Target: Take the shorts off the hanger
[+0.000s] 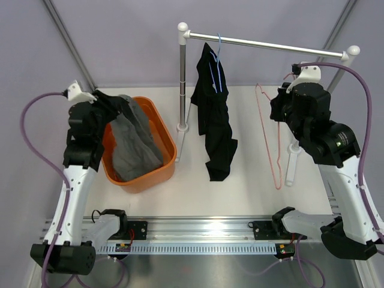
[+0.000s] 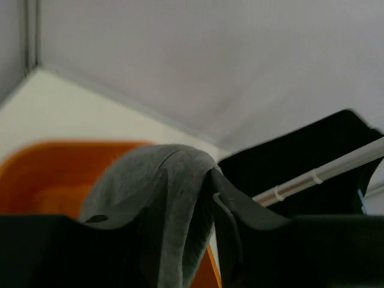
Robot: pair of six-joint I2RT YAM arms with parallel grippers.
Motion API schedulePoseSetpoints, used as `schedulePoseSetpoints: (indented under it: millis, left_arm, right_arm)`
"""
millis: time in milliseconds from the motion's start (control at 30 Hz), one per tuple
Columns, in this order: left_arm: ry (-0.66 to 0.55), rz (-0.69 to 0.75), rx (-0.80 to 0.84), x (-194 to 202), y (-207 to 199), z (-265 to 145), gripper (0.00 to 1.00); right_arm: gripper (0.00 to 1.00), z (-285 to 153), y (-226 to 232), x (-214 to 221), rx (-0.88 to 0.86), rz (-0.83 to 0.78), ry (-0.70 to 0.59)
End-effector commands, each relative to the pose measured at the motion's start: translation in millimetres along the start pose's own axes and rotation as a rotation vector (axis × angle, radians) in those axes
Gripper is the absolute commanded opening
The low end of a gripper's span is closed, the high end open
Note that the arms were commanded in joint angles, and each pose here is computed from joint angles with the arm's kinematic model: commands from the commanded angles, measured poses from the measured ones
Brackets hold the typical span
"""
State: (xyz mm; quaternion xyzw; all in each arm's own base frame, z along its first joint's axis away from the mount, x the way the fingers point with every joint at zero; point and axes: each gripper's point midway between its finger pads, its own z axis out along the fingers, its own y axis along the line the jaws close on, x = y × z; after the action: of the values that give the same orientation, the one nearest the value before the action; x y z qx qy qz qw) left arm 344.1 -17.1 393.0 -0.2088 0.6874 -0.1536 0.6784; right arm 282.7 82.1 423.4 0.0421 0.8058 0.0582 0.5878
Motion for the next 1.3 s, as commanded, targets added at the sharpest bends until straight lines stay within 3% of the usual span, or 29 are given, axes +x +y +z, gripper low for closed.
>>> schedulePoseSetpoints:
  millis: [0,67,133,167,400,633,800,1267]
  left_arm:
    - [0.176,-0.105,-0.017,70.9,18.2,10.1,0.49]
    - [0.232,-0.118,-0.032,92.5,25.6,12.8,0.72]
    - [0.264,-0.12,-0.018,106.0,27.5,12.3,0.82]
    - [0.272,-0.121,-0.006,107.3,25.4,10.1,0.99]
    - [0.379,-0.074,0.249,103.8,-23.4,-20.8,0.99]
    - [0.481,0.125,0.39,120.6,-34.7,-75.0,0.99]
    - [0.48,0.222,0.363,137.2,-15.4,-97.3,0.99]
    - [0.479,0.255,0.345,160.8,9.1,-120.6,0.99]
  right_arm:
    - [0.0,5.9,14.6,-23.0,-0.047,-0.002,-0.065]
    - [0.0,16.9,21.7,-21.1,-0.06,-0.031,-0.051]
    - [0.0,28.0,28.1,-24.5,-0.072,-0.065,-0.061]
    - [0.0,31.5,28.9,-26.0,-0.074,-0.079,-0.07]
    - [0.0,63.6,9.5,-45.5,-0.172,-0.038,-0.134]
    - [0.0,82.5,-0.8,-78.4,-0.205,-0.08,-0.235]
    - [0.0,92.6,-3.2,-98.5,-0.191,-0.104,-0.29]
    - [0.0,126.9,1.6,-112.5,-0.185,-0.068,-0.274]
